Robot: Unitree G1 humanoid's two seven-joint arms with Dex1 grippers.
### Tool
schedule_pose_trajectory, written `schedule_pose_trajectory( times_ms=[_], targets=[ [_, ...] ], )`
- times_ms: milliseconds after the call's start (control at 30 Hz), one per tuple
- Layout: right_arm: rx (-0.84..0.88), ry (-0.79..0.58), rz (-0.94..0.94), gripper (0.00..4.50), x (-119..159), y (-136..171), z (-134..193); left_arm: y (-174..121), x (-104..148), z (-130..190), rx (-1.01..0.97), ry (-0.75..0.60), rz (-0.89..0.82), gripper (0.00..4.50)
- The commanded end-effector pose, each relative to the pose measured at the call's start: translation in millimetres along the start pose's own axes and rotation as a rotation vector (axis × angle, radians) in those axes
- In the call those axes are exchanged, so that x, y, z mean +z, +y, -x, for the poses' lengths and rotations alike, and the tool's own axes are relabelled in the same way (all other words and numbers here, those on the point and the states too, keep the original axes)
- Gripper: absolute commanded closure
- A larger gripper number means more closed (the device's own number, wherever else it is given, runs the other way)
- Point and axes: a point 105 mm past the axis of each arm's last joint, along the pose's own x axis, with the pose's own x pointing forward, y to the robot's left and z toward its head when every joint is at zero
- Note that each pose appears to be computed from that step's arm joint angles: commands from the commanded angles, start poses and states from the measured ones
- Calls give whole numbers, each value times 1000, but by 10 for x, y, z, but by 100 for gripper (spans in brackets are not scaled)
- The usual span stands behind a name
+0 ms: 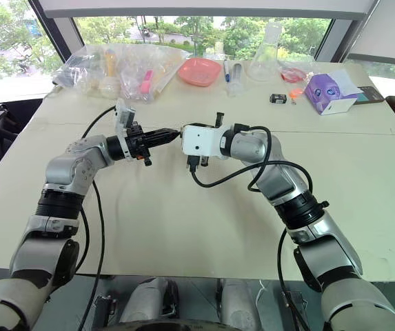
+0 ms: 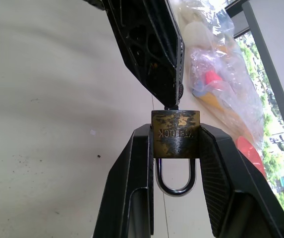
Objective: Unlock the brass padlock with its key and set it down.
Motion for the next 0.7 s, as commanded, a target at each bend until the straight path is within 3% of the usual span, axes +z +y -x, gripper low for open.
schedule_pose_trajectory(
  times_ms=[33, 167, 267, 333, 433, 533, 700],
  targets=[
    [-28, -53, 42, 384, 163, -97, 39, 33, 133, 60, 29, 12, -234, 447],
    [-16, -54, 25, 384, 155, -85, 32, 4, 99, 94, -10, 61, -431, 447],
    [-12, -59, 2, 384, 164, -82, 24, 13, 18, 130, -35, 102, -479, 447],
    [-12, -61, 3, 384, 172, -86, 20, 45, -57, 152, -38, 144, -426, 447],
    [-20, -60, 26, 384, 181, -102, 15, 95, -19, 187, -30, 96, -97, 447],
    [-48, -59, 65, 384, 197, -152, 12, 126, 175, 252, -57, -7, 130, 358],
    [-59, -62, 76, 384, 202, -173, 12, 134, 260, 219, -46, -30, 202, 112]
  ],
)
